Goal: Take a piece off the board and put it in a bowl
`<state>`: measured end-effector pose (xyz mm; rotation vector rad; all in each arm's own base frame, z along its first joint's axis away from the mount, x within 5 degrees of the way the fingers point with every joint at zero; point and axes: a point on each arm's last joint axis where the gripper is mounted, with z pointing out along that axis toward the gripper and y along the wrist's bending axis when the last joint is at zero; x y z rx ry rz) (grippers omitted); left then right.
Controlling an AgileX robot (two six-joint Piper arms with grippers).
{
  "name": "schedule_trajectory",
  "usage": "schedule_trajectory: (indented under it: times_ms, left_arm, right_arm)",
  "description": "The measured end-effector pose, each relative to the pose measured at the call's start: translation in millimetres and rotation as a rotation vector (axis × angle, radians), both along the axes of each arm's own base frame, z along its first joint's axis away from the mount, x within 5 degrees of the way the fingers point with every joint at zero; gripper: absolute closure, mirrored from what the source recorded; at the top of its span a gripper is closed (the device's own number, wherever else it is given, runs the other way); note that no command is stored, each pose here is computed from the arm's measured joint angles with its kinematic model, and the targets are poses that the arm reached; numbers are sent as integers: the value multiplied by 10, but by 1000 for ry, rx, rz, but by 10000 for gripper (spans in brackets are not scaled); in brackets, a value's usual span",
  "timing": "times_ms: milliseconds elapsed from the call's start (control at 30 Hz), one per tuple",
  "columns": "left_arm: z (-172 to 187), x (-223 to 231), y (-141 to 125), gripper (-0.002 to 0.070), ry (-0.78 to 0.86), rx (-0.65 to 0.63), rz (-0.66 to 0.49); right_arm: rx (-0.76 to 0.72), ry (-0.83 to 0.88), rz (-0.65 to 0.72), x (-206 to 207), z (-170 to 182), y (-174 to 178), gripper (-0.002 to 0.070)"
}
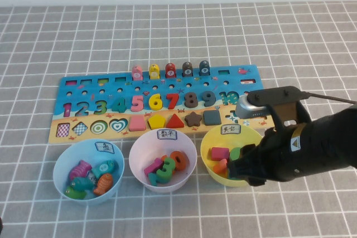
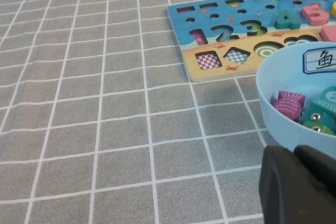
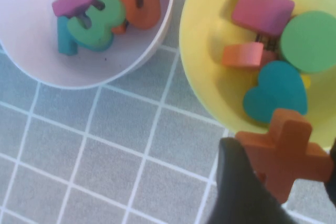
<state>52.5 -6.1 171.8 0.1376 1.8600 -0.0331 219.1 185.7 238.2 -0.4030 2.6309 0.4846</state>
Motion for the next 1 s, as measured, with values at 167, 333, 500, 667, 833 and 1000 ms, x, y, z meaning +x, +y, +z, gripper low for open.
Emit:
schedule_trajectory:
  times_ms: [167, 333, 500, 667, 833, 1000]
  left_arm:
    - [0, 0, 0, 673, 0, 0, 0]
    - [0, 0, 0, 673, 0, 0, 0]
    - [0, 0, 0, 673, 0, 0, 0]
    - [0, 0, 0, 673, 0, 0, 0]
    - [0, 0, 0, 673, 0, 0, 0]
    - [0, 0, 0, 673, 0, 0, 0]
  right_arm:
    - [5, -13, 0, 4, 2, -1, 377]
    - [4, -19, 1, 6, -1, -2, 377]
    - [11, -45, 2, 24, 6, 3, 377]
    - [12, -50, 3, 27, 8, 3, 377]
    - [-3, -43, 8, 36, -24, 6, 377]
    - [-20, -35, 13, 50, -69, 12, 377]
